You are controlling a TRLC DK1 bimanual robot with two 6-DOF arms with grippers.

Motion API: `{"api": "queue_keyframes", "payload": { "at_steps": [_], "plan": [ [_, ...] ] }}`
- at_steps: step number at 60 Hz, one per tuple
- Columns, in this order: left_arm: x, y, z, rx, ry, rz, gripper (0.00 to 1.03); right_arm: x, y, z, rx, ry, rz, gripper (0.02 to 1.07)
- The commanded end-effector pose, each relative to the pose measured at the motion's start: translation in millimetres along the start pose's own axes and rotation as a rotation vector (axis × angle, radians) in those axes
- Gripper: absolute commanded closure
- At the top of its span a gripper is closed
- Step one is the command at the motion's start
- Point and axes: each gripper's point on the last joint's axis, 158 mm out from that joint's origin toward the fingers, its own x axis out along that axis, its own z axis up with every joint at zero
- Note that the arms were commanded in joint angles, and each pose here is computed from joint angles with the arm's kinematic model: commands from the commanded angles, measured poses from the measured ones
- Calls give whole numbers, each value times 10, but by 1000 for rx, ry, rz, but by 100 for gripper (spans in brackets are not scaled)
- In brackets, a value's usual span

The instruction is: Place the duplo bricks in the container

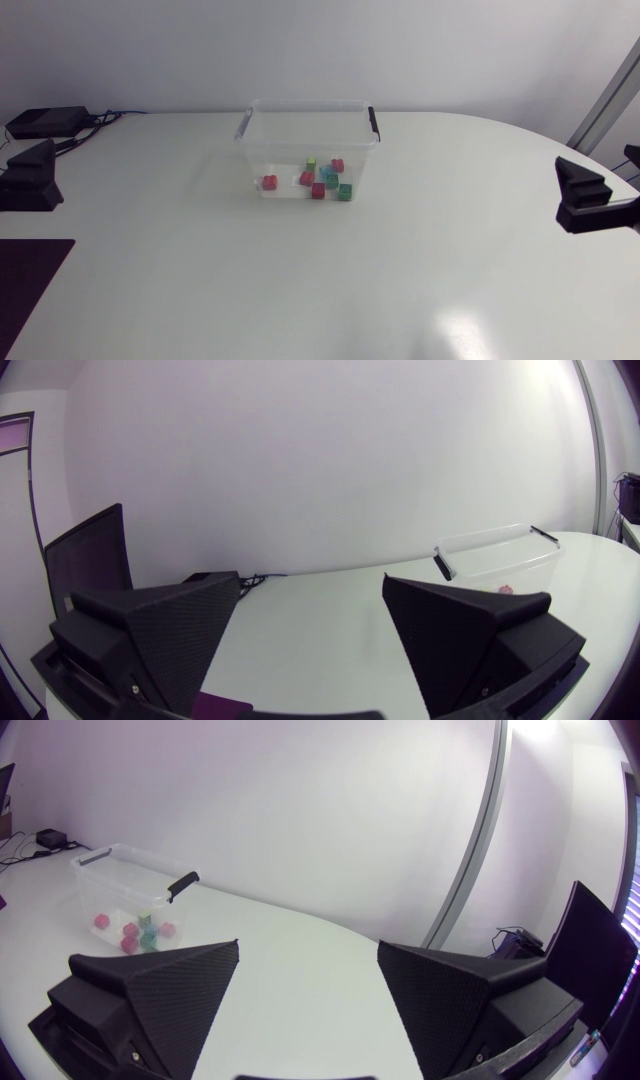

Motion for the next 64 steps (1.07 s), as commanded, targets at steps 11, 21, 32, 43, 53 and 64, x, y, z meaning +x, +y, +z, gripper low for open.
{"api": "queue_keyframes", "payload": {
  "at_steps": [11, 21, 32, 43, 53, 64],
  "plan": [
    [-70, -131, -285, -30, -17, -34, 4, -14, 115, -334, 55, -7, 17, 7],
    [-104, -256, -471, -68, -23, -75, 4, -21, 184, -472, 104, -35, 29, 7],
    [-133, -396, -681, -111, -27, -120, 4, -20, 263, -626, 159, -65, 44, 7],
    [-155, -543, -903, -155, -30, -168, 4, -7, 346, -788, 214, -96, 61, 7],
    [-167, -684, -1114, -197, -31, -214, 4, 16, 427, -942, 266, -124, 79, 7],
    [-168, -701, -1139, -202, -31, -219, 4, 20, 437, -960, 272, -127, 81, 7]
  ]
}}
